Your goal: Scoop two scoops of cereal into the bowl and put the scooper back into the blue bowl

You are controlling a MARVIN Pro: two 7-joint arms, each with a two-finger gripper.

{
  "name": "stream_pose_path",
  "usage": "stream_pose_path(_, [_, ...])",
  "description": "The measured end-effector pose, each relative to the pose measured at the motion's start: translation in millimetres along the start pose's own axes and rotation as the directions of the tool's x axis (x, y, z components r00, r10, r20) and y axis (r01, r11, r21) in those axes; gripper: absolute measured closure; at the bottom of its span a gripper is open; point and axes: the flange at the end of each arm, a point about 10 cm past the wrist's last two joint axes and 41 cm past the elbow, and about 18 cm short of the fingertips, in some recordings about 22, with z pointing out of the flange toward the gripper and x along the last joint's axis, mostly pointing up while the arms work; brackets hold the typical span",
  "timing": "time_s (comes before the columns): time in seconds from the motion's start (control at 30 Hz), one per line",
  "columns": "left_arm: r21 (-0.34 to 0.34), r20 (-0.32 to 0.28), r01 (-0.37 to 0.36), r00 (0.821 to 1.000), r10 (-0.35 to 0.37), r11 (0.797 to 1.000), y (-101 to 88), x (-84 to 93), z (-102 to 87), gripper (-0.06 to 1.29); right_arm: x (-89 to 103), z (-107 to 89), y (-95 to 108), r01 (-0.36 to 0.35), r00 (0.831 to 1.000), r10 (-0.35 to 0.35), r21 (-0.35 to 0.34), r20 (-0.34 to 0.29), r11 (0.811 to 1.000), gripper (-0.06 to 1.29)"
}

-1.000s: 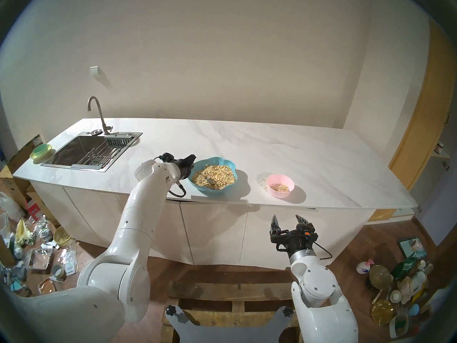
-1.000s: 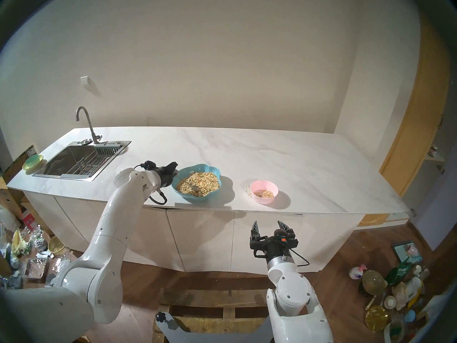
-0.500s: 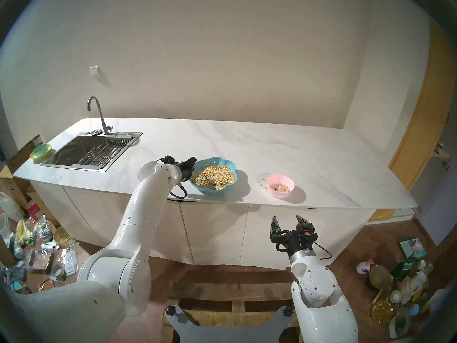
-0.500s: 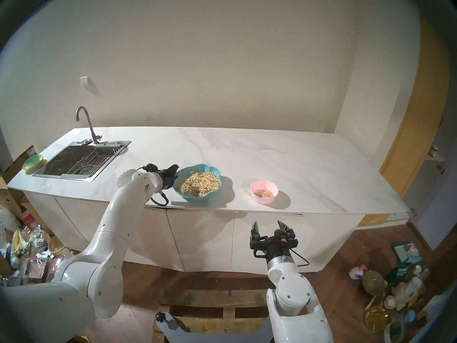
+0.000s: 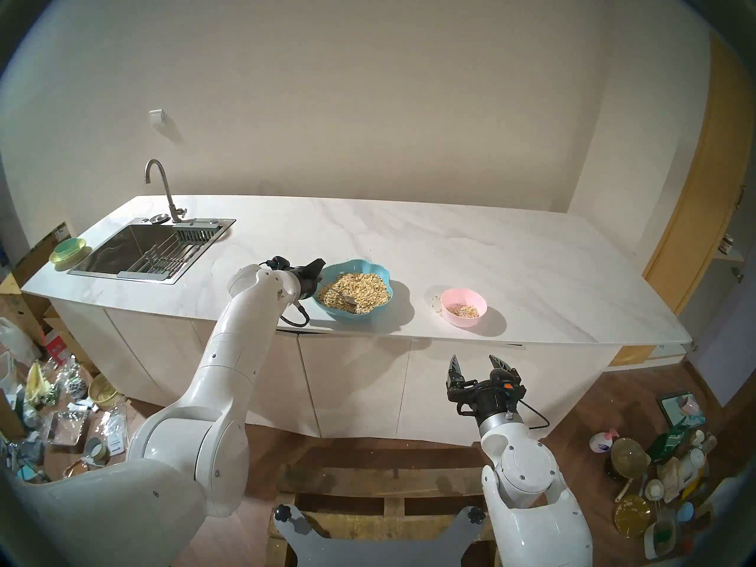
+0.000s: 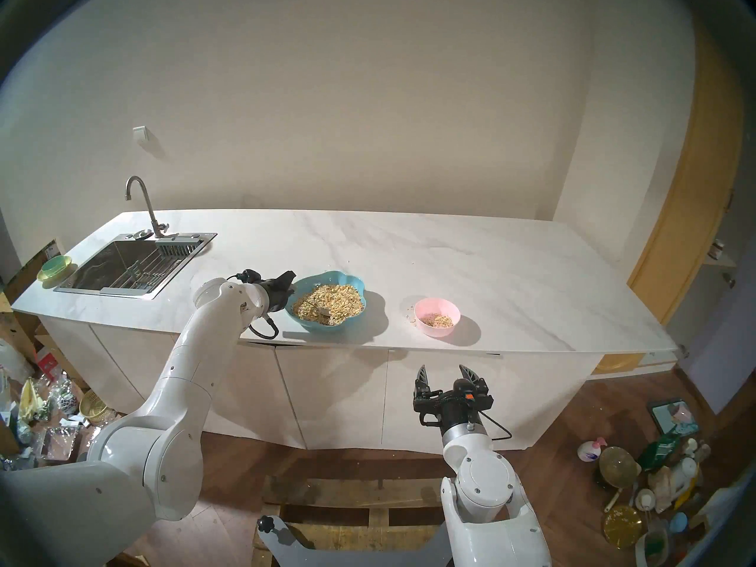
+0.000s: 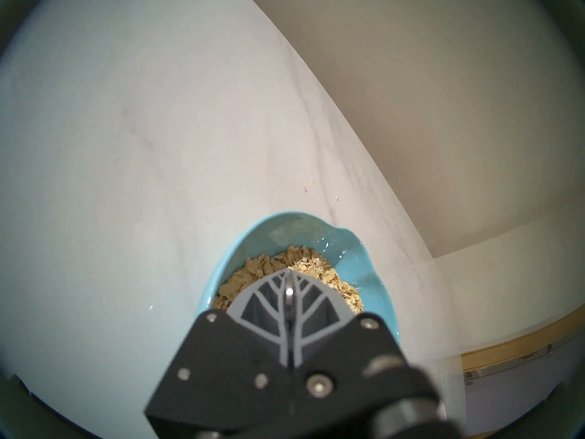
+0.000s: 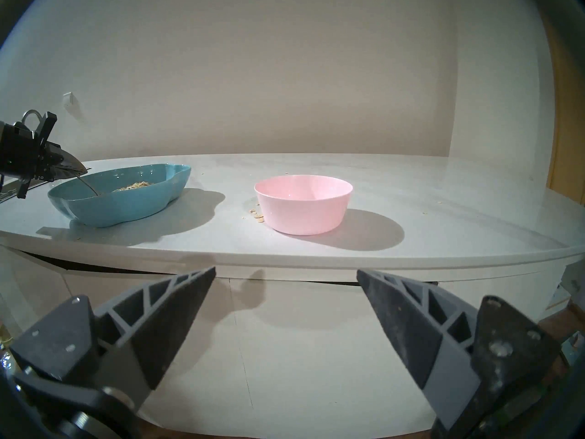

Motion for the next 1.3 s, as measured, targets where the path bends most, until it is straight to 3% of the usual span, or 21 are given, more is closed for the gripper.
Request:
stream_pose_path(0.23, [-0.004, -0.016, -0.093, 0.996, 0.092, 0.996, 12.9, 3.5, 1.9, 1.25, -0.2, 0.0, 0, 0.0, 1.0, 0.0, 0.0, 0.0, 1.0, 0.02])
stream_pose_path(0.57, [-0.008, -0.043, -0.148, 0.988, 0.148, 0.989, 25.8, 12.0, 6.4, 1.25, -0.2, 0.0, 0, 0.0, 1.0, 0.0, 0.0, 0.0, 1.0, 0.02])
stream_pose_path(1.3, [-0.02, 0.005, -0.145, 0.989, 0.145, 0.989, 22.1, -11.4, 27.4, 1.25, 0.0, 0.0, 0, 0.0, 1.0, 0.0, 0.0, 0.0, 1.0, 0.02])
